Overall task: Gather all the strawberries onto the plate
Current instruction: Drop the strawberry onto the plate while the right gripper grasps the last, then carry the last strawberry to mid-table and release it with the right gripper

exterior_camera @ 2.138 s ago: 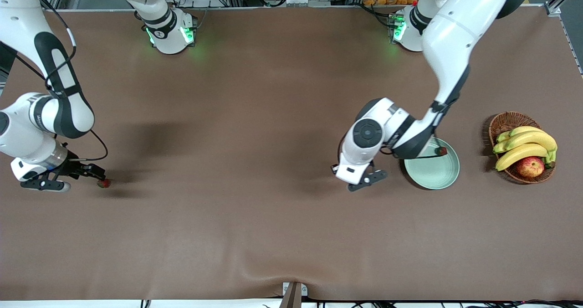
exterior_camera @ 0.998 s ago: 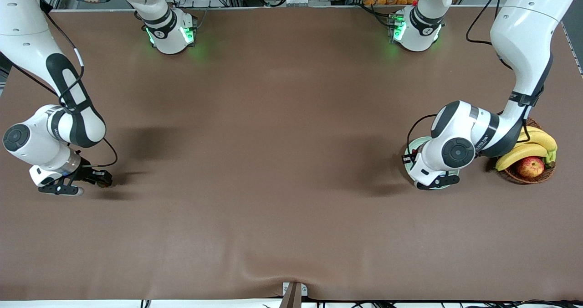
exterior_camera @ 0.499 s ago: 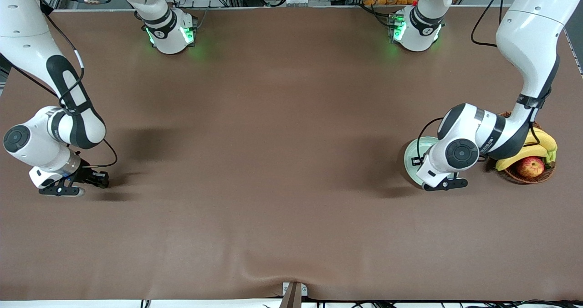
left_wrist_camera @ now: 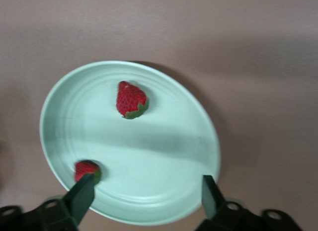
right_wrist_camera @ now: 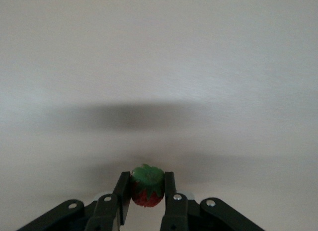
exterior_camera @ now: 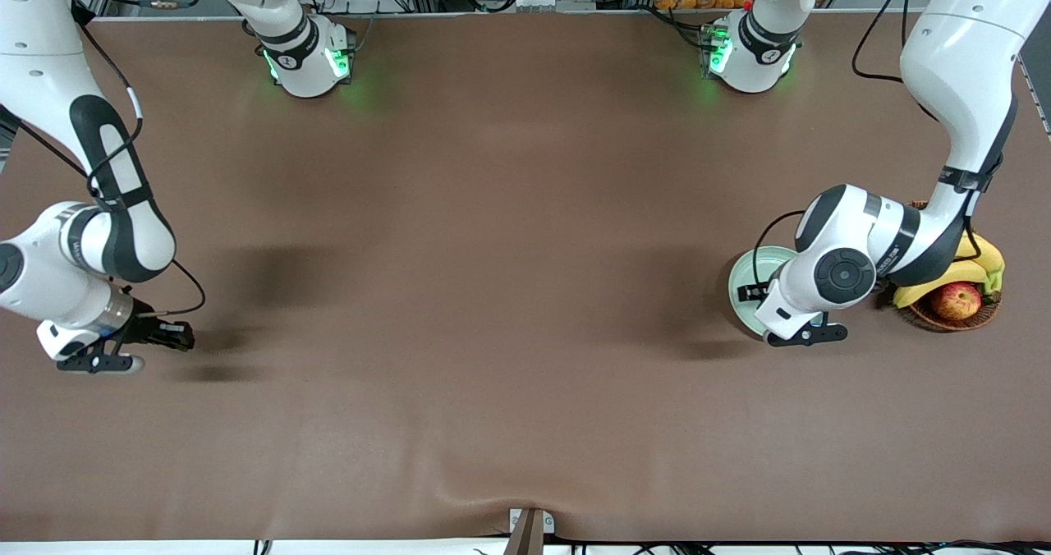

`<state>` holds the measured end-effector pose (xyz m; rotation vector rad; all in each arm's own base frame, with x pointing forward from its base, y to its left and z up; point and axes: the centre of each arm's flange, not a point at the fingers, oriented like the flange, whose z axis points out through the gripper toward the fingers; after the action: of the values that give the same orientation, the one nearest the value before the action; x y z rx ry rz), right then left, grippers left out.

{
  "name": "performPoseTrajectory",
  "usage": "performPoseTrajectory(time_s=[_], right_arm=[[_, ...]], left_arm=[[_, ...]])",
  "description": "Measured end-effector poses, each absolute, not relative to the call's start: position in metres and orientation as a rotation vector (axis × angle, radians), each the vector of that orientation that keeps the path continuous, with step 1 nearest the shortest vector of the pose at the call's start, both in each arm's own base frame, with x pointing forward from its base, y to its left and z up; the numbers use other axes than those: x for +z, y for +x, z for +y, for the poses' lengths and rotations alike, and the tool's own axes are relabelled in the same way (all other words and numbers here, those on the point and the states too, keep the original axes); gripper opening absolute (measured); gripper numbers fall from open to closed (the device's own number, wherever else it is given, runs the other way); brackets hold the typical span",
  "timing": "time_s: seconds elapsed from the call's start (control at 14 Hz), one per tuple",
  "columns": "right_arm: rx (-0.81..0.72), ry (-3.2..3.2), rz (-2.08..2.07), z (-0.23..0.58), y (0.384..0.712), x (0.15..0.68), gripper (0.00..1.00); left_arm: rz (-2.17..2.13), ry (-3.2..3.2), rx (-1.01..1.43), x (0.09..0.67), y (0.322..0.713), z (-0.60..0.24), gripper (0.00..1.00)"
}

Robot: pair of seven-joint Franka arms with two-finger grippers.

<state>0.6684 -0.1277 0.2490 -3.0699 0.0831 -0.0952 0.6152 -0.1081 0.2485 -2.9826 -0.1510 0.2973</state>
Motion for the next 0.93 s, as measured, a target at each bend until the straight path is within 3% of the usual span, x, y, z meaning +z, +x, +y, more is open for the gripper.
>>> performPoseTrajectory(time_s=[0.43,0.93], right_arm=[[0.034,-2.974,0.453,0.016,0.705,0.312,0.31],[0.130,-2.765,0.939,0.239,0.679,0.327,0.31]], left_arm=[[-0.234,-3.114,0.299,0.291,0.619,-0.142,1.00],[-0.385,-3.154,0.339,0.304,0.608,-0.191,1.00]])
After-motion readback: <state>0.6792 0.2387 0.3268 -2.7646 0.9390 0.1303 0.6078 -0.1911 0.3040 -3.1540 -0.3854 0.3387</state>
